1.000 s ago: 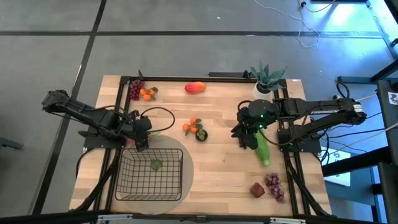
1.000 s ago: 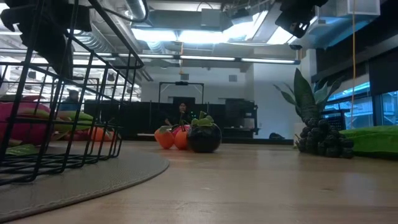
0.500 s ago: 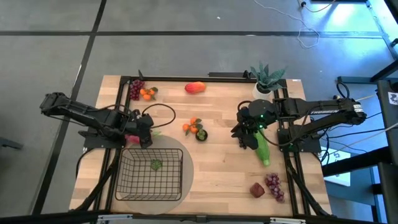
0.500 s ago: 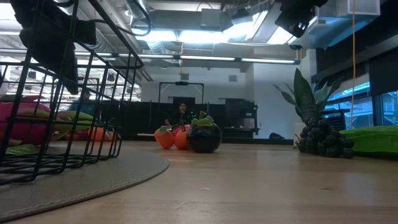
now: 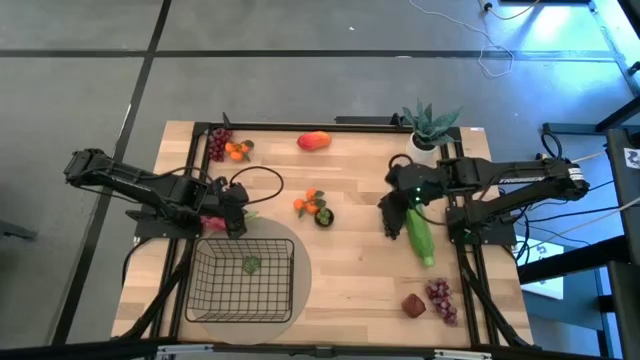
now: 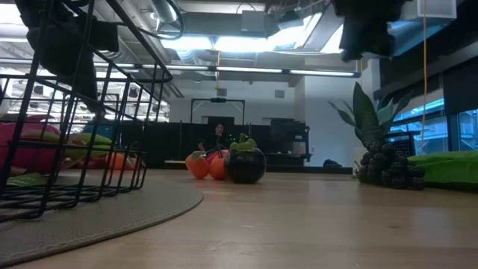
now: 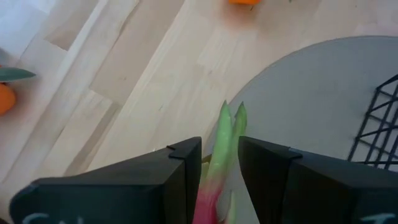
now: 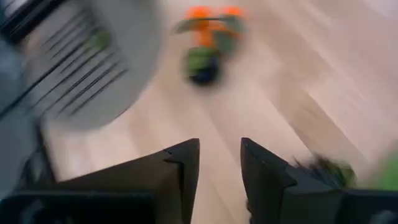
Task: Build produce basket
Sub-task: Put the green lettuce into the black wire basket
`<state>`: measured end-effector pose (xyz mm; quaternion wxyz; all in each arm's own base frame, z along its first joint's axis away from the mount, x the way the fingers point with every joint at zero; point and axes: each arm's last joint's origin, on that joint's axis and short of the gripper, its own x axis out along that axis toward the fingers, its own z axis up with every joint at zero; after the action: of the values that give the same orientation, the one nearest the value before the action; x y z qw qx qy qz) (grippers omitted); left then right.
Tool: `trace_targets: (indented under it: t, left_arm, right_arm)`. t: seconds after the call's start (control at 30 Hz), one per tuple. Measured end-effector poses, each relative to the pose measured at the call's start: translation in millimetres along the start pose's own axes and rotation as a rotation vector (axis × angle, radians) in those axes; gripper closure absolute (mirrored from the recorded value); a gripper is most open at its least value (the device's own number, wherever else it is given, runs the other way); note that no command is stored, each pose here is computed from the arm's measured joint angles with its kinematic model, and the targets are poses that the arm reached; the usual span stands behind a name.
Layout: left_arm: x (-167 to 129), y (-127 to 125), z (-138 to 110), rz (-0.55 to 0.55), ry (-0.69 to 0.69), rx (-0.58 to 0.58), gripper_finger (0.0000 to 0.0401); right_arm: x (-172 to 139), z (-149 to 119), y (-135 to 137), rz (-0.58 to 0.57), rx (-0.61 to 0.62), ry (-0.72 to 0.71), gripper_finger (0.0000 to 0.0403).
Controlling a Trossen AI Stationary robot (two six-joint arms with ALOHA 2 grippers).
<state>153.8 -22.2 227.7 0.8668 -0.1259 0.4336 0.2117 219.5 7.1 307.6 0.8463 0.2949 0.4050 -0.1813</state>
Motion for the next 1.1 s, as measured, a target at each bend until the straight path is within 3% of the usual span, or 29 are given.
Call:
trace_targets:
  t: [0.13,0.23,0.33,0.5,0.83,1.1]
  left_arm:
    - [0.0,-1.7,2.6,-0.016,-0.026,-0.011,0.0307]
    - [-0.2,-3.2,4.8,-0.031,-0.048,-0.021,0.0307]
    - [-0.3,-4.2,6.2,-0.04,-0.062,-0.011,0.0307]
    - [-1.0,-8.0,12.1,-0.076,-0.121,0.032,0.0307]
    - [-2.6,-13.0,18.8,-0.139,-0.182,0.048,0.0307]
    - [-2.7,-13.5,18.7,-0.152,-0.177,0.049,0.0307]
  right_arm:
    - [8.3,-5.0,-12.4,-0.198,0.281,0.031,0.0298]
    - [19.1,-7.9,-22.6,-0.351,0.403,0.086,0.0298]
    - [32.9,-8.7,-34.1,-0.5,0.438,0.17,0.0298]
    - [53.8,-0.5,-55.2,-0.656,0.489,0.255,0.0298]
    - [78.8,20.0,-100.8,-0.762,0.511,0.346,0.0298]
    - [102.1,18.6,-135.3,-0.684,0.523,0.369,0.0298]
